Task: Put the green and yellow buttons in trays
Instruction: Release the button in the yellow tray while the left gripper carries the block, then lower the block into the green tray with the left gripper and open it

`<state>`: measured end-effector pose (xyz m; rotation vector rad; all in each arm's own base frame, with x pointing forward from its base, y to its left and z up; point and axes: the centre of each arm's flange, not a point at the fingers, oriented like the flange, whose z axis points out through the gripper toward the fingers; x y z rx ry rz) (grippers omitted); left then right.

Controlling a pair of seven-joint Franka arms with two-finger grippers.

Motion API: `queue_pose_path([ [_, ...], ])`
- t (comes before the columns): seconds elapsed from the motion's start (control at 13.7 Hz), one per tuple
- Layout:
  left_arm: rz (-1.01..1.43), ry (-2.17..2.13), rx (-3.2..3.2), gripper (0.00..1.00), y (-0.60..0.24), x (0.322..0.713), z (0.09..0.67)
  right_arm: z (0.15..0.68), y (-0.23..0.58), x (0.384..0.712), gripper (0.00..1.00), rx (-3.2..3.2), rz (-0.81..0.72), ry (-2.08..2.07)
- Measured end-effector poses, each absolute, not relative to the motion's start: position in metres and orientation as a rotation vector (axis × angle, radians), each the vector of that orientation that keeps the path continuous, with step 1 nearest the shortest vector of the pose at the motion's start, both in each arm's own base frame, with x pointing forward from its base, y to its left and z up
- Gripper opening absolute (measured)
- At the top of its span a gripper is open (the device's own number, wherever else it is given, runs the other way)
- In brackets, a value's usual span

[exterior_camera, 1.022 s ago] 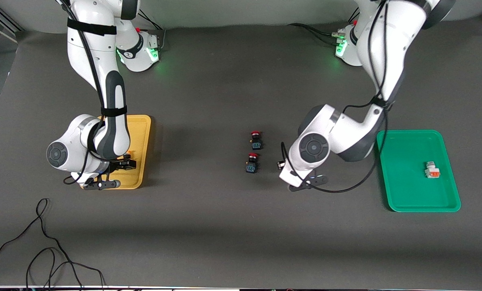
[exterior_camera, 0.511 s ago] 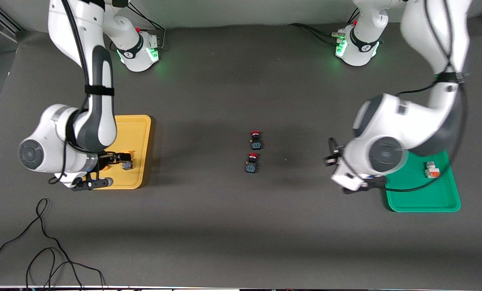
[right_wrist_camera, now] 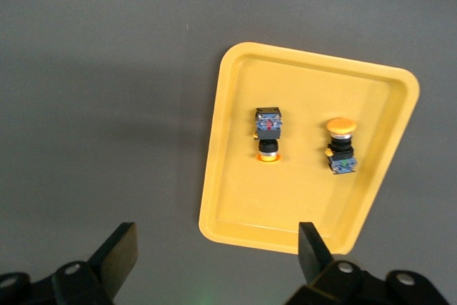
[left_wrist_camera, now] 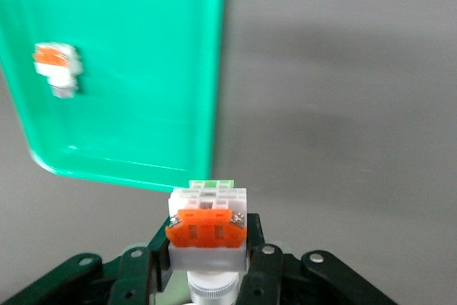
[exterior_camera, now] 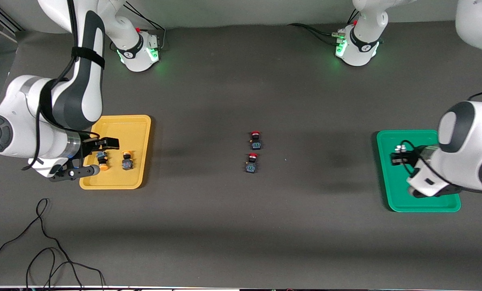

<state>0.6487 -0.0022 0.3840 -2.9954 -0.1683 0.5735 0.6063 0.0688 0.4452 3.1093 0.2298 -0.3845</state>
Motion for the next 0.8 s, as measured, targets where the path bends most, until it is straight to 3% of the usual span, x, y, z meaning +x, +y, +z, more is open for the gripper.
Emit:
queue_pose_path([
  [0.8,0.332,-0.048,-3.075,0.42,0.103,0.617,0.238,0.519,0.026,0.584,1.00,3.126,-0.388,0.230],
])
